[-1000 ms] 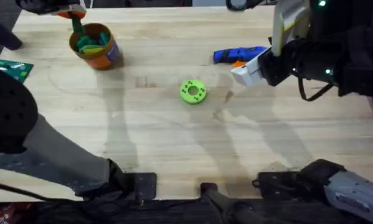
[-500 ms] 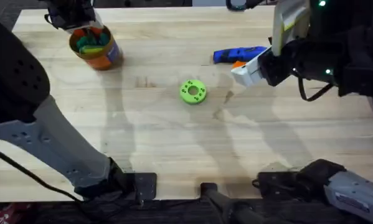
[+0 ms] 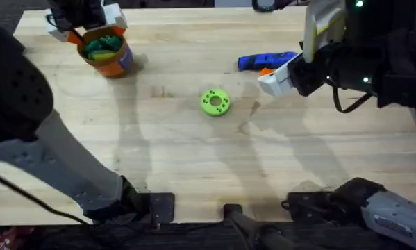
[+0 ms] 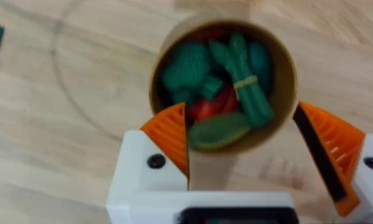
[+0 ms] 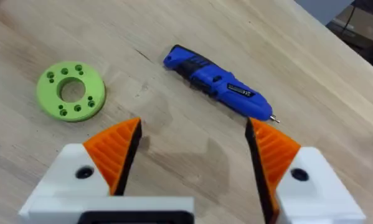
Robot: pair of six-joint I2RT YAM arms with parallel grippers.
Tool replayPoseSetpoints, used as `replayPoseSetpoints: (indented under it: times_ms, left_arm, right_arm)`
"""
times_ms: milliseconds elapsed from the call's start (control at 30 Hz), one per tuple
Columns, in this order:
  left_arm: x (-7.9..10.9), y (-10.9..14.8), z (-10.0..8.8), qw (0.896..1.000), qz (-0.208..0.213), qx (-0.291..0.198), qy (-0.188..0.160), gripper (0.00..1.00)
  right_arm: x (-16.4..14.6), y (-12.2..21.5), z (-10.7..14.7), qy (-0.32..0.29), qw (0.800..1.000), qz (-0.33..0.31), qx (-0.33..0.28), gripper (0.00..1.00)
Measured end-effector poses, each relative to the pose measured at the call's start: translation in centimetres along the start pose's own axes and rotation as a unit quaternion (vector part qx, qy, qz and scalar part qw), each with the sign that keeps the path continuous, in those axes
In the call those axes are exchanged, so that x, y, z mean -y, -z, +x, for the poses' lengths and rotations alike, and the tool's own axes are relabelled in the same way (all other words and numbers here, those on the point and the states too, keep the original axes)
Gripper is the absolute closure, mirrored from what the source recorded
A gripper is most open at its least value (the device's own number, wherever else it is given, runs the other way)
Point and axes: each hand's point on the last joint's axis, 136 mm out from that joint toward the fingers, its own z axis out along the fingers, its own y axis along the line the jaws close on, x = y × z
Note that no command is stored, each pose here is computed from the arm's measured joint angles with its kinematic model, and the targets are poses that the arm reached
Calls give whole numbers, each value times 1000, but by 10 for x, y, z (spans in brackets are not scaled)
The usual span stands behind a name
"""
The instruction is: Pick up the gripper from the table and insert it into the empty holder that is missing its gripper. Then pick up a screw, insert it into the mounting hole, and use the screwdriver to tighten it. Finally, clean up the table by picking up the vegetable and placing it into the bucket.
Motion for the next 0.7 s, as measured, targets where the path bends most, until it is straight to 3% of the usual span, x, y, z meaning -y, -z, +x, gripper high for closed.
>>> replayPoseSetpoints:
  times_ms: [100,233,433,533,700]
  left_arm:
    - [-1,37,8,1000,2,6,4,13]
    - [-6,119,36,1000,5,27,5,7]
    - [-18,227,117,999,6,41,5,9]
    - [-24,259,159,999,7,44,5,9]
    - [-28,296,185,994,14,112,6,10]
  right_arm:
    - [0,0,0,0,1000,0,0,26]
    - [0,0,0,0,1000,0,0,26]
    - [0,0,0,0,1000,0,-1,26]
    - [0,0,0,0,1000,0,-1,26]
    - [0,0,0,0,1000,0,0,26]
